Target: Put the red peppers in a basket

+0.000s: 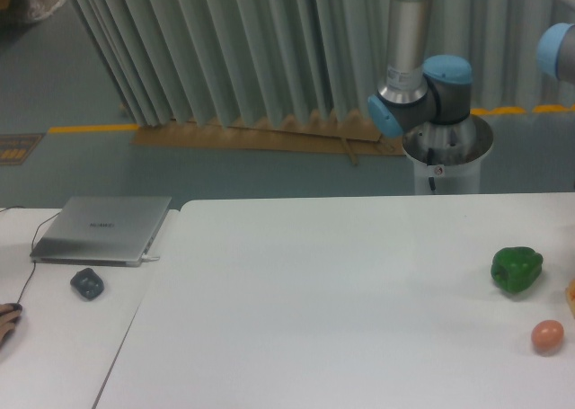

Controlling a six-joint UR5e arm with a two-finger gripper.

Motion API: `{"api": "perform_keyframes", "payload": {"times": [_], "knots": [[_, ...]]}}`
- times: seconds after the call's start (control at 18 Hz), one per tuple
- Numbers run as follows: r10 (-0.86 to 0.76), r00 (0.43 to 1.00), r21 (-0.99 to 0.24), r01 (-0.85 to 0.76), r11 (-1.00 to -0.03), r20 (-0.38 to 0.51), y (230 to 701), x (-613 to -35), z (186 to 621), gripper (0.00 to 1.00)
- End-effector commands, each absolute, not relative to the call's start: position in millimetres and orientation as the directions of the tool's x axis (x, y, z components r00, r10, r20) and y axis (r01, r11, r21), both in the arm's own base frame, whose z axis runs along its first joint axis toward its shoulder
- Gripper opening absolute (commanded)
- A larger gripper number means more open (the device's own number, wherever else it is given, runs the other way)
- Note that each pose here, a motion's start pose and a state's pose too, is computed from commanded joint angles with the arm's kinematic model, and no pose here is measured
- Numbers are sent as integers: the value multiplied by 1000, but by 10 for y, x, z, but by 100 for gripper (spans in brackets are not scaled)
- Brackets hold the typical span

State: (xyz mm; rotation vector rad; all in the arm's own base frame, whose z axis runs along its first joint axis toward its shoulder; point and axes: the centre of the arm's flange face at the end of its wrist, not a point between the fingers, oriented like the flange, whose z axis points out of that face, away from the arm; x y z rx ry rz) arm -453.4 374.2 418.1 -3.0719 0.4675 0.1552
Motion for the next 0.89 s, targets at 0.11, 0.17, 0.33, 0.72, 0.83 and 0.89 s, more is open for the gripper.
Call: {"api": "perform_keyframes", "payload": {"times": [0.11,0.17,0.33,0.72,0.83,0.89], "knots": [[-284,955,-18,-287,-958,-89,3876,-4302,4107,100],[-269,959,-20,-272,-962,-85,3962,-4208,4098,100],[-242,968,-20,-244,-970,-68,4170,-3989,4018,100],[-221,973,-23,-223,-975,-67,4189,-3950,4014,100],[-221,973,-21,-223,-975,-66,4198,-3951,3999,100],[-213,975,-22,-215,-976,-67,4199,-3953,4001,100]]}}
